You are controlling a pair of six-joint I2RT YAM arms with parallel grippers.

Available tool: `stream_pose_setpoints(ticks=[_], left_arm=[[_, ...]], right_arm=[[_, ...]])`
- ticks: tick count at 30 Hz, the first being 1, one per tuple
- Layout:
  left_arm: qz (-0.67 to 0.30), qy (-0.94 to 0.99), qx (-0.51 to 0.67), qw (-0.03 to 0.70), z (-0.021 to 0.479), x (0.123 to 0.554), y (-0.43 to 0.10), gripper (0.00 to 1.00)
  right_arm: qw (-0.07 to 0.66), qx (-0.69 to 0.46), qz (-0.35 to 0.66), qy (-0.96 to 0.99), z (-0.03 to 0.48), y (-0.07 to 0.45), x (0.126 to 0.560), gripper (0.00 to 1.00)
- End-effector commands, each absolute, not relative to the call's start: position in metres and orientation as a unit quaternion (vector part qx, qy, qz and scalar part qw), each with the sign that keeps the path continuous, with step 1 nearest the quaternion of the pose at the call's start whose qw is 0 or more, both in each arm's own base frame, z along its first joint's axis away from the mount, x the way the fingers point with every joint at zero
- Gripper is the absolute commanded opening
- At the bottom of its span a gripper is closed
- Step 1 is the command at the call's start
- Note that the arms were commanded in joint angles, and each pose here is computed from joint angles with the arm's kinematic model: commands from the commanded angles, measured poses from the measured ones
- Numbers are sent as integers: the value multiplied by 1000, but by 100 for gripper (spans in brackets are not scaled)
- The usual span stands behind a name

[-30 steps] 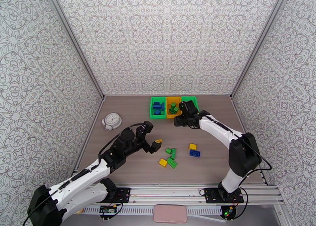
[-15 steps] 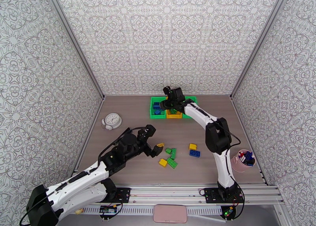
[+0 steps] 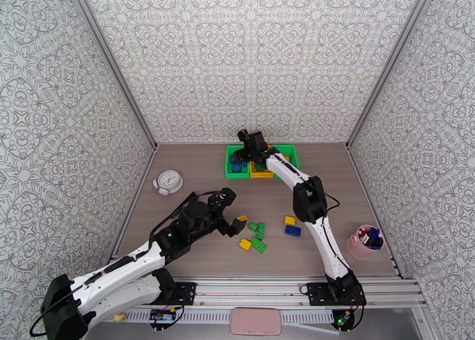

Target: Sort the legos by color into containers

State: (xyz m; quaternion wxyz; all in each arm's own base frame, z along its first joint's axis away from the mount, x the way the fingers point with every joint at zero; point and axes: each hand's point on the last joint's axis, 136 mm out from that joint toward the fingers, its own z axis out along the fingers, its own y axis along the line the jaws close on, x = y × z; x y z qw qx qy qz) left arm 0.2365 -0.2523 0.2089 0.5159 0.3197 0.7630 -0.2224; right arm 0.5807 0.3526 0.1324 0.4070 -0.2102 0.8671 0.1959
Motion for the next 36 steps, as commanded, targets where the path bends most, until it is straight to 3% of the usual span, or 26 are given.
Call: stream_pose_setpoints(ticks=[1,4,9,19,28,36], left_arm=[[-215,748,346,524,222,238,-261,100],[-211,743,369,516,219,236,-265,100],[-219,723,397,521,213,228,-263,100],[-263,682,456,508,218,207,-250,100],[-269,684,444,512,211,200,-219,100],[-261,688,442,514,204,175,-200,100]], right_arm=[[431,-208,193,856,173,348,574,86],[450,-187,192,852,190,337,563,95],[452,-139,206,857,197,311,528,97],[341,-78,140,926,148,244,395,96],[246,-92,129,956,103,266,287,96],[151,-93,108,978,67,275,253,96]])
